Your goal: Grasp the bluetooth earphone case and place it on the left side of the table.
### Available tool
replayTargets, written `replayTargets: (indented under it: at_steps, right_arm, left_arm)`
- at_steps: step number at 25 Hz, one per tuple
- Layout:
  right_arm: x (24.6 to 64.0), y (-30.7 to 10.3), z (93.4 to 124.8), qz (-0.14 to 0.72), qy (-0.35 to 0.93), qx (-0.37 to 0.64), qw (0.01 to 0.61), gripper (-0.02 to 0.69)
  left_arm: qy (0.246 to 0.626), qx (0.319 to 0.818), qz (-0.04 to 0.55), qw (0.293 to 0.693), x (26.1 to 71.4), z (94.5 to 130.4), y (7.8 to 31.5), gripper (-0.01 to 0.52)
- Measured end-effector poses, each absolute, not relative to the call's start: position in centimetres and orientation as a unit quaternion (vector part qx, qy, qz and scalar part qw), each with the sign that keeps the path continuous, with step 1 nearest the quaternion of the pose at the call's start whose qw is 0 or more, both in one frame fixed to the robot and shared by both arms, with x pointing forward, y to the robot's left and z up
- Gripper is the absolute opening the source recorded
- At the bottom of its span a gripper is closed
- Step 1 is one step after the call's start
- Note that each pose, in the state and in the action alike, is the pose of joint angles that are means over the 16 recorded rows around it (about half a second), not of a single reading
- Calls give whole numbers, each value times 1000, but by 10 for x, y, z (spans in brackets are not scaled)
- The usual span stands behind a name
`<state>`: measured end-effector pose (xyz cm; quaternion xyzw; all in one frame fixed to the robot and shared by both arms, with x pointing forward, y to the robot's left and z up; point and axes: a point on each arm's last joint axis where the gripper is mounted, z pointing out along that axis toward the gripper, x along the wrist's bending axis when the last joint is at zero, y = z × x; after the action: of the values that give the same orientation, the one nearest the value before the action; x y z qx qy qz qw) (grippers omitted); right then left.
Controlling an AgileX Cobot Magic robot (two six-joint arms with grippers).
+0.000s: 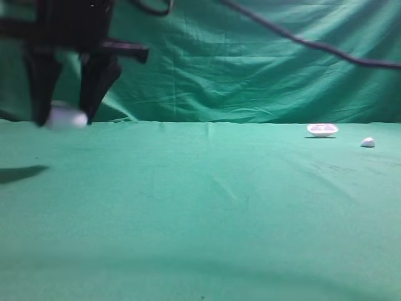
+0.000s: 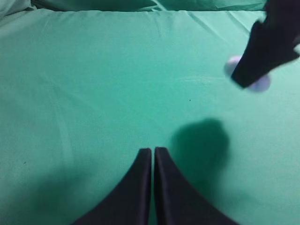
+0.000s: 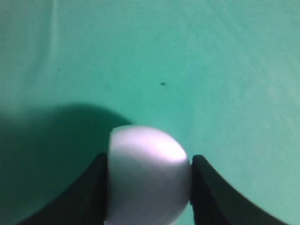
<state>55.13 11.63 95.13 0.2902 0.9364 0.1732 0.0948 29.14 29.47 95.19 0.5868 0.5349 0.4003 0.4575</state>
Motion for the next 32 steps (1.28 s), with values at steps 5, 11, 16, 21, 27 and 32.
replayTargets:
  at_steps: [5, 11, 16, 21, 27, 32]
  right_arm:
    - [551, 120, 948, 176, 935, 291, 97, 461]
    - [550, 117, 978, 177, 930, 303, 105, 535]
    - [549, 105, 1026, 190, 919, 323, 126, 428]
    - [549, 79, 1080, 209, 901, 351, 148, 229]
    - [549, 25, 1129, 222, 874, 399, 165, 34]
    - [533, -34, 1157, 219, 855, 440, 165, 0]
  left_arm:
    - [535, 587, 400, 458, 291, 952, 295, 0]
    - [535, 587, 400, 458, 291, 952, 295, 0]
    - [535, 587, 400, 458, 291, 952, 295, 0]
    - [535, 587, 400, 458, 291, 952, 295, 0]
    - [535, 587, 400, 458, 291, 952, 295, 0]
    - [535, 587, 400, 458, 291, 952, 295, 0]
